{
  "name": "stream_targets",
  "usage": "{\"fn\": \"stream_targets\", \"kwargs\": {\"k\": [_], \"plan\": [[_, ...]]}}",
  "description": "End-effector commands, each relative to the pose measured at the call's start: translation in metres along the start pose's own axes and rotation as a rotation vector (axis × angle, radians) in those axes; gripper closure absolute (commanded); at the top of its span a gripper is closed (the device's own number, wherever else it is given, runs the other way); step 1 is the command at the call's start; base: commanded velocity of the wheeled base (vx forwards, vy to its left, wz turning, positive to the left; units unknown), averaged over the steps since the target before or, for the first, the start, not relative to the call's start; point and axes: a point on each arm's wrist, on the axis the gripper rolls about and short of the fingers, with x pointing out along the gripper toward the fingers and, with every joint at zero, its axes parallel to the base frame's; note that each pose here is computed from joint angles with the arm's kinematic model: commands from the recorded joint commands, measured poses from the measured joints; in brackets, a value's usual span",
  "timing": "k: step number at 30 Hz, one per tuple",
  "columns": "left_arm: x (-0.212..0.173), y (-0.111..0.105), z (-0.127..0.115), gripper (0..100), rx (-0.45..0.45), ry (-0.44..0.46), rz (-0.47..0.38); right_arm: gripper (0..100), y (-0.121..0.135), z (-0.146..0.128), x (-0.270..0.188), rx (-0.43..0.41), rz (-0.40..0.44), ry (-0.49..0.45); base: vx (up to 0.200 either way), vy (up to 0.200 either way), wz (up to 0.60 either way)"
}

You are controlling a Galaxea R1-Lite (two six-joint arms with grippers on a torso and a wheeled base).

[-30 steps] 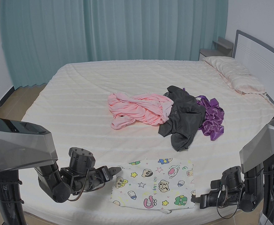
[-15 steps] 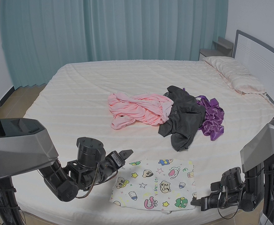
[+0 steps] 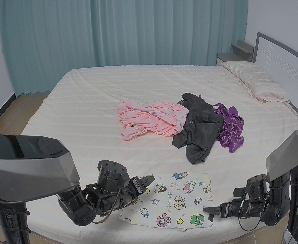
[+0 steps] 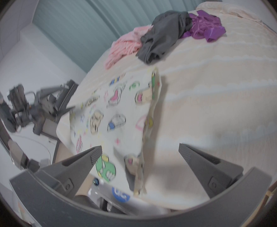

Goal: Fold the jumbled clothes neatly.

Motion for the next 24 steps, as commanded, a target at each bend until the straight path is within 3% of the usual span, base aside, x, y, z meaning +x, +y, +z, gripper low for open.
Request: {"fn": "stream_targets", "kwargs": {"k": [1, 8, 14, 20, 21, 24], "plan": [[0.017, 0.013, -0.014, 0, 0.046, 0.059, 0.076, 0, 0.001, 0.029, 0.013, 0.075, 0.045, -0.138, 0.000, 0.000, 0.00], [0.015, 0.014, -0.015, 0, 0.048, 0.065, 0.104, 0, -0.010, 0.057, 0.044, 0.105, 0.054, -0.221, 0.000, 0.000, 0.00], [-0.015, 0.004, 0.000, 0, 0.029, 0.011, 0.071, 0, -0.013, 0.073, 0.063, 0.125, 0.043, -0.204, 0.000, 0.000, 0.00], [-0.036, -0.004, 0.016, 0, 0.008, -0.043, 0.026, 0, -0.012, 0.072, 0.082, 0.117, 0.048, -0.173, 0.000, 0.000, 0.00], [-0.036, -0.003, 0.018, 0, 0.005, -0.047, 0.027, 100, -0.012, 0.072, 0.084, 0.119, 0.046, -0.169, 0.000, 0.000, 0.00], [-0.034, 0.000, 0.021, 0, -0.003, -0.053, 0.038, 100, -0.014, 0.072, 0.086, 0.124, 0.037, -0.161, 0.000, 0.000, 0.00]]}}
